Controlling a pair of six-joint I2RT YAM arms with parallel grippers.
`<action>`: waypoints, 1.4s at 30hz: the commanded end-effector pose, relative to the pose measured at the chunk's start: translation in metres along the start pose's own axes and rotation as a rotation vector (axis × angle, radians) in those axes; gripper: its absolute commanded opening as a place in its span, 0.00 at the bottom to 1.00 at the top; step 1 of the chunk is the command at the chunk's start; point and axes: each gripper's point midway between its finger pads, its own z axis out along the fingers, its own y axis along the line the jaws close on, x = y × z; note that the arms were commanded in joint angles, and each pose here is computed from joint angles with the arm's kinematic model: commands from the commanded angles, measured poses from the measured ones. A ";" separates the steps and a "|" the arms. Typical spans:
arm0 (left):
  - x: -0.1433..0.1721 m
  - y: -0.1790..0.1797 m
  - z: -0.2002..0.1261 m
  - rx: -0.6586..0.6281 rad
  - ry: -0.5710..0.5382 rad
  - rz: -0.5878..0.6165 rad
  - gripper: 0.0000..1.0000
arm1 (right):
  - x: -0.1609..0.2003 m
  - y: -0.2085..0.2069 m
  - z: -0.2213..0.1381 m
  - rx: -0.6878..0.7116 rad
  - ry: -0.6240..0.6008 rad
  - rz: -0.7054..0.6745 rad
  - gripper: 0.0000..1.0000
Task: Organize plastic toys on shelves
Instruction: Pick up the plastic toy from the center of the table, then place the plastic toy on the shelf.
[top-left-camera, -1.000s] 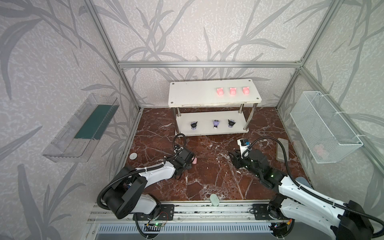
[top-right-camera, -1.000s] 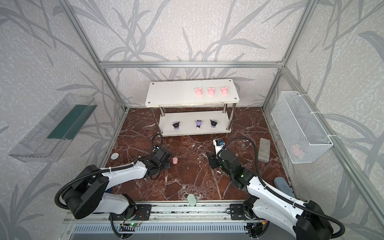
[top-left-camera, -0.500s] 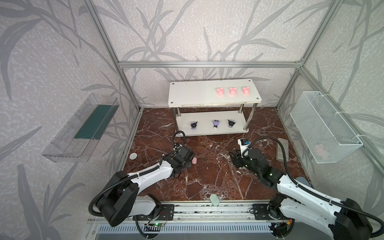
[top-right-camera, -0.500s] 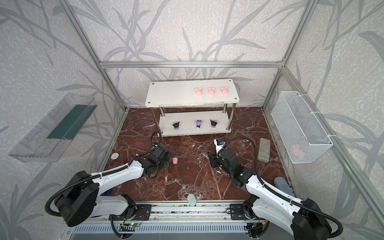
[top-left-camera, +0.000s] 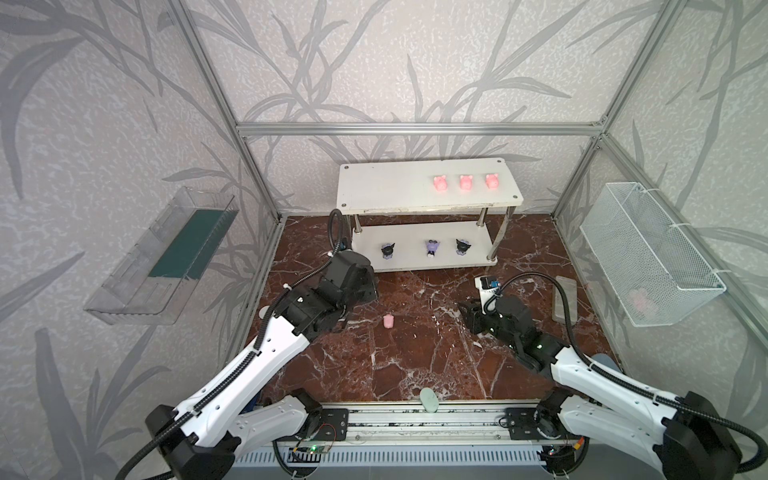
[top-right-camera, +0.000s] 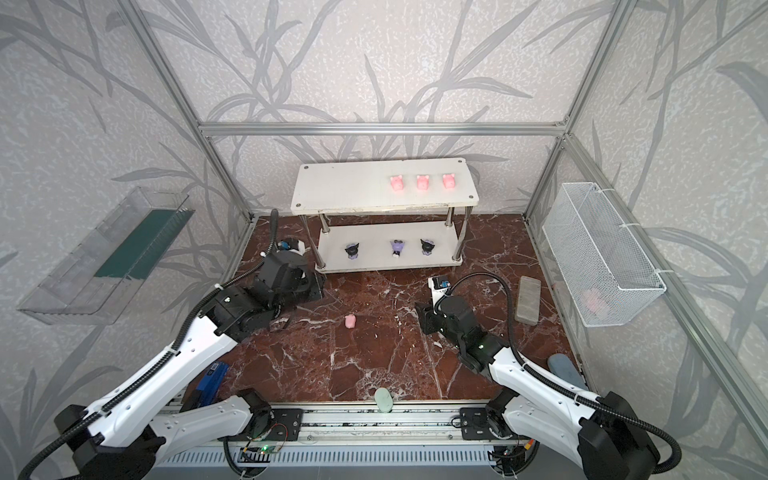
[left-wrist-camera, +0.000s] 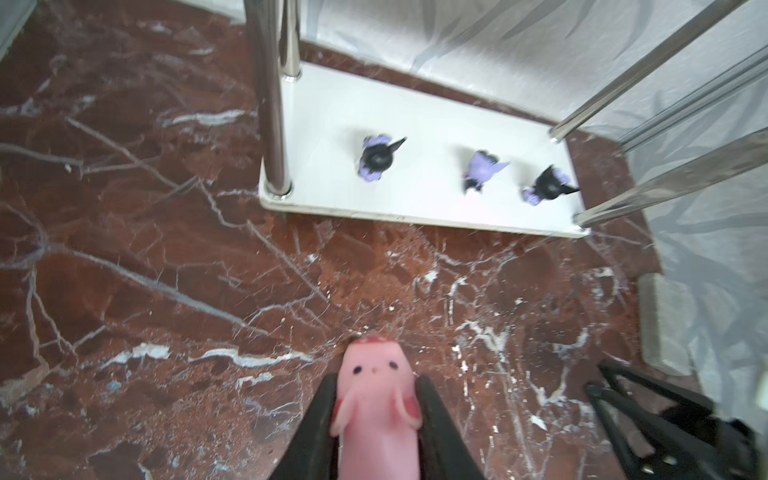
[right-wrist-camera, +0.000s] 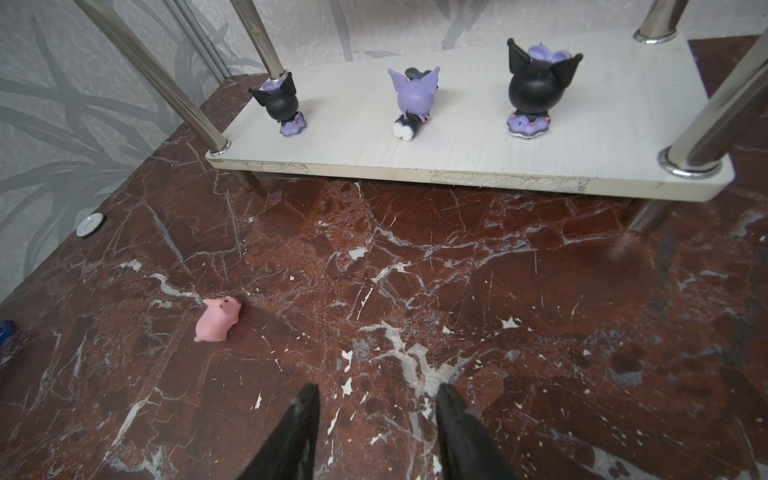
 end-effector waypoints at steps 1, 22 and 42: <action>-0.013 -0.012 -0.016 0.019 0.029 0.106 0.28 | -0.005 0.002 0.001 -0.013 -0.020 0.014 0.47; -0.157 -0.127 0.039 0.153 -0.159 0.247 0.28 | 0.006 0.000 0.008 -0.017 0.011 0.017 0.47; -0.182 -0.137 0.116 0.086 -0.142 0.249 0.28 | 0.017 -0.001 0.018 -0.024 0.049 0.035 0.46</action>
